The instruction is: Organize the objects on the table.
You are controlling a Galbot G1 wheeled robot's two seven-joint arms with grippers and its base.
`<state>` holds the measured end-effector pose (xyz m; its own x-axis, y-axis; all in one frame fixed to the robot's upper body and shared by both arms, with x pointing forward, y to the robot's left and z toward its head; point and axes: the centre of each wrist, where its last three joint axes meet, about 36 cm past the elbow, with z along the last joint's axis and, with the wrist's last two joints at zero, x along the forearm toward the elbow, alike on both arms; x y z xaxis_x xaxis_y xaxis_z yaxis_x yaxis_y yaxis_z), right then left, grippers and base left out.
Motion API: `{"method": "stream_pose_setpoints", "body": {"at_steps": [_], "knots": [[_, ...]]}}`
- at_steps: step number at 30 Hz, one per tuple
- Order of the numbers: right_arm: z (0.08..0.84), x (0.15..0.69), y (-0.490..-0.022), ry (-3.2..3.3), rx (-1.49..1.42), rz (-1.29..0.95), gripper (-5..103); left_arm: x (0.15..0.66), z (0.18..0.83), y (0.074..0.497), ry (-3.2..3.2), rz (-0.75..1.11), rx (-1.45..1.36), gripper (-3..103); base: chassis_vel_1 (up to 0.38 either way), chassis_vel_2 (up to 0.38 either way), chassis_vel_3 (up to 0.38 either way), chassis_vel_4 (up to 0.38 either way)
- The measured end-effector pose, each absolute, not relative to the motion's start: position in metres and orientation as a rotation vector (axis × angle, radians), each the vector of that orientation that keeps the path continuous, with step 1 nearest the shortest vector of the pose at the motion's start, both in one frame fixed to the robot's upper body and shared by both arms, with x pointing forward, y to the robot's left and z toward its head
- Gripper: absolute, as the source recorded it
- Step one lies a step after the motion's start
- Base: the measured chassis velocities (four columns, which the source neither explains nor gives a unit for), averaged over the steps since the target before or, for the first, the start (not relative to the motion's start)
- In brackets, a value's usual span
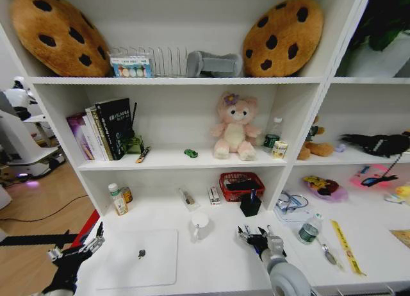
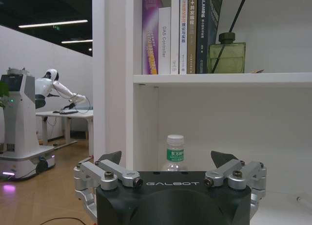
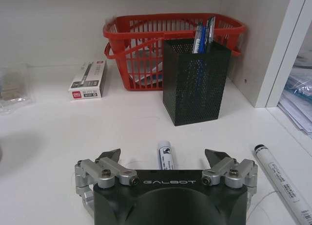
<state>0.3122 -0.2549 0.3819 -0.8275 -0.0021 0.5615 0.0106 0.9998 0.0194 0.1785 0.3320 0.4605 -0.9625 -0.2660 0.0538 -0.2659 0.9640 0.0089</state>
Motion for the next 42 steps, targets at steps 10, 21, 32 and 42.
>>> {"method": "stream_pose_setpoints", "body": {"at_steps": [10, 21, 32, 42], "knots": [[0.369, 0.324, -0.264, -2.529, -0.027, -0.007, 77, 0.178, 0.460, 0.332, -3.054, -0.004, 0.419, 100, 0.000, 0.000, 0.000, 0.000], [0.371, 0.320, -0.259, -2.530, -0.004, -0.016, 39, 0.179, 0.462, 0.333, -3.059, -0.007, 0.420, 100, 0.000, 0.000, 0.000, 0.000], [0.382, 0.321, -0.261, -2.612, 0.013, 0.032, 13, 0.177, 0.464, 0.332, -3.062, -0.001, 0.431, 100, 0.000, 0.000, 0.000, 0.000], [0.387, 0.335, -0.272, -3.011, 0.092, 0.401, 13, 0.177, 0.464, 0.330, -3.065, 0.005, 0.438, 100, 0.000, 0.000, 0.000, 0.000]]}}
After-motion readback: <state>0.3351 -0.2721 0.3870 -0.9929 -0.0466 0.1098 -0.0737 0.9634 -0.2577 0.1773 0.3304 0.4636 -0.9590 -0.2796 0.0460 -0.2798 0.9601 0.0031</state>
